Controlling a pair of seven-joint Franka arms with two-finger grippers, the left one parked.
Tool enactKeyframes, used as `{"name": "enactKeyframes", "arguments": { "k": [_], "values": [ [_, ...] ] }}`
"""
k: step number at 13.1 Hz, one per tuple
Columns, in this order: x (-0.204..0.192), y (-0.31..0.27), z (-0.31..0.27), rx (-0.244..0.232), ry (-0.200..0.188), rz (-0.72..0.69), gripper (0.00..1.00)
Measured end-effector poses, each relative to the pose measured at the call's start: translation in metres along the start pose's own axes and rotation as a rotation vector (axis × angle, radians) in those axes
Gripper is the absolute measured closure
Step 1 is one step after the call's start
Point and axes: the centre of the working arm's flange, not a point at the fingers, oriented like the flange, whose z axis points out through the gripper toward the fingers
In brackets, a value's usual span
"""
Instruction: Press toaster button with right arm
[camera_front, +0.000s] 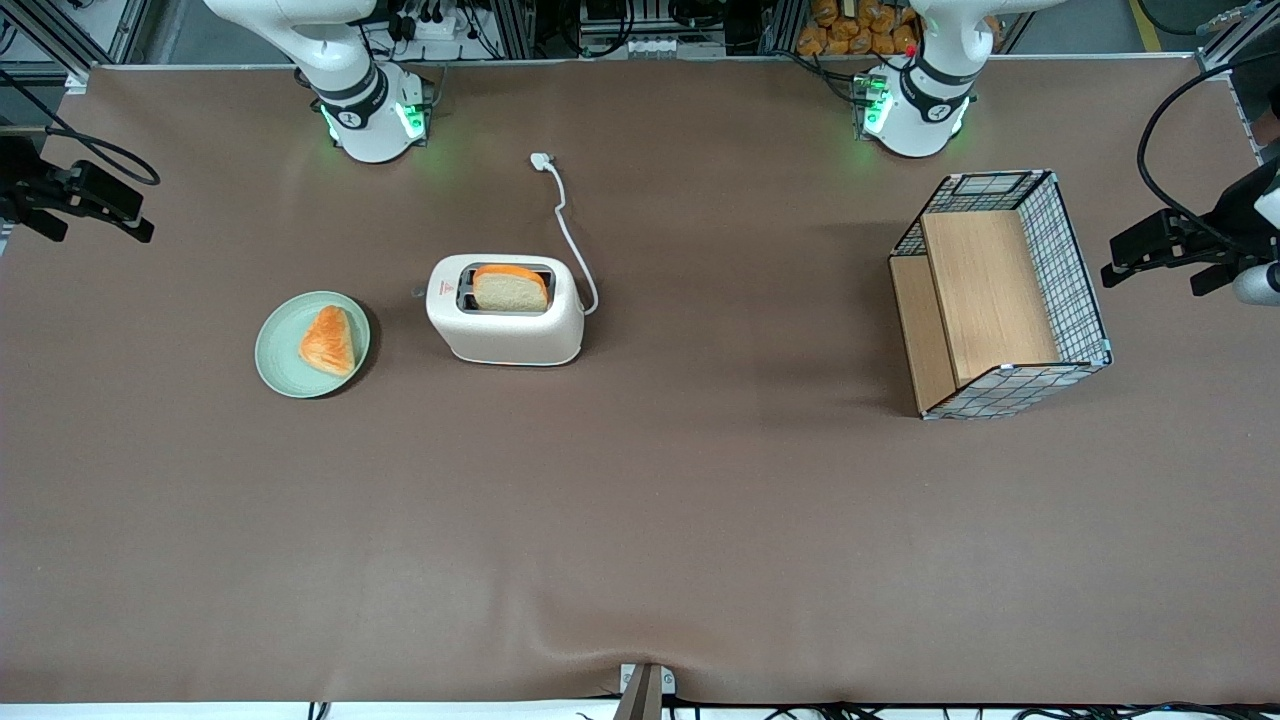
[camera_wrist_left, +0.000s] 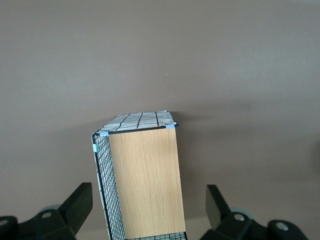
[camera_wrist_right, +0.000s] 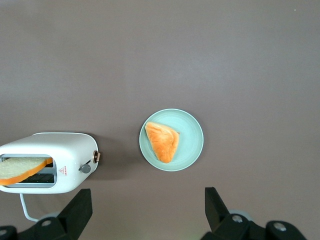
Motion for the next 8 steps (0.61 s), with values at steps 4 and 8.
{"name": "enactKeyframes", "arguments": {
  "k": [4,8],
  "values": [
    [0.0,-0.0032,0.0022,-0.001,-0.006,-0.006,0.0],
    [0.0,-0.0048,0.0028,-0.001,-0.007,-0.009,0.0]
  ]
}}
